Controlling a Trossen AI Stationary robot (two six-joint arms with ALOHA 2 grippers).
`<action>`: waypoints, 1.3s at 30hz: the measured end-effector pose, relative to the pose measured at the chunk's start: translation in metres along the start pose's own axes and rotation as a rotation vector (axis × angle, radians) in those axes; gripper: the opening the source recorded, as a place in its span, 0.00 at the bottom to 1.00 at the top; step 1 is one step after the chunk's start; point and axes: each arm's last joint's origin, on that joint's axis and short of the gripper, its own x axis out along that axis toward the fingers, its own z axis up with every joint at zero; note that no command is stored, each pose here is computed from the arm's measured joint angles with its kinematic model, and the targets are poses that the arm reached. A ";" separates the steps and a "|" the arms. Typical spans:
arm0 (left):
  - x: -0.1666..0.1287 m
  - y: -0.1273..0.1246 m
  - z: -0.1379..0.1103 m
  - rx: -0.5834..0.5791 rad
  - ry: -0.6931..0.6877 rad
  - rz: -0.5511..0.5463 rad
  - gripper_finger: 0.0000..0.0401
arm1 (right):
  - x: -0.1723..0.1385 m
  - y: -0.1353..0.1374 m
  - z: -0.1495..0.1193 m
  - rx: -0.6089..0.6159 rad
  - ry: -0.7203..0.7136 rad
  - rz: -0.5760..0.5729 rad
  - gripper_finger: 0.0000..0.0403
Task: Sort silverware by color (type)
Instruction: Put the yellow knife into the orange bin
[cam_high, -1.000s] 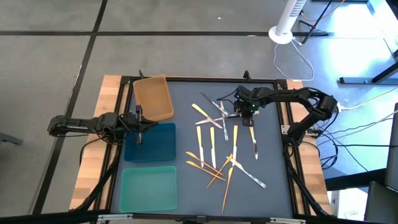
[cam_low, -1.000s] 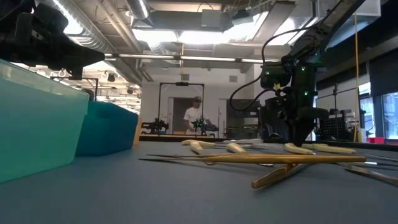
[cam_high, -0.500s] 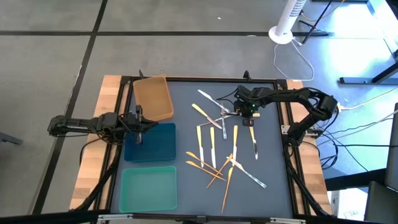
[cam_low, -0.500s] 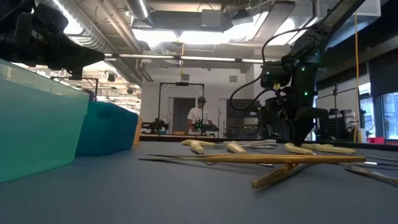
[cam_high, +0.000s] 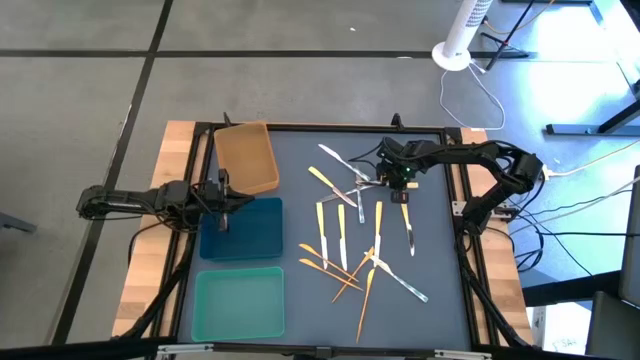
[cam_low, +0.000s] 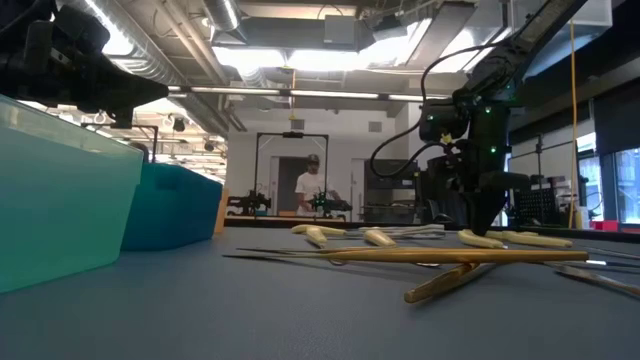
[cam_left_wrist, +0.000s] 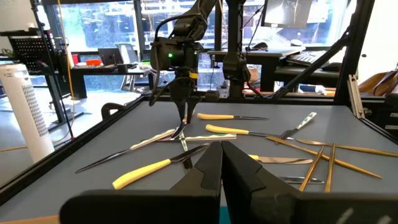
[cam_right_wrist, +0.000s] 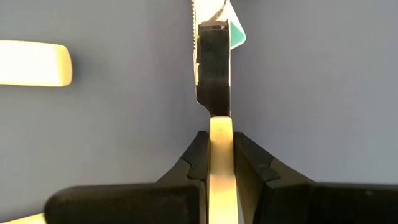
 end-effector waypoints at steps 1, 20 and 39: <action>0.000 0.000 0.000 0.000 0.000 0.000 0.00 | 0.000 0.000 0.000 0.000 0.001 0.000 0.09; 0.000 0.000 0.001 -0.002 -0.008 0.000 0.00 | -0.058 0.028 0.058 -0.189 0.011 -0.089 0.09; -0.001 0.002 0.015 -0.405 -0.159 0.028 0.00 | -0.110 0.091 0.114 -0.824 -0.174 -0.298 0.09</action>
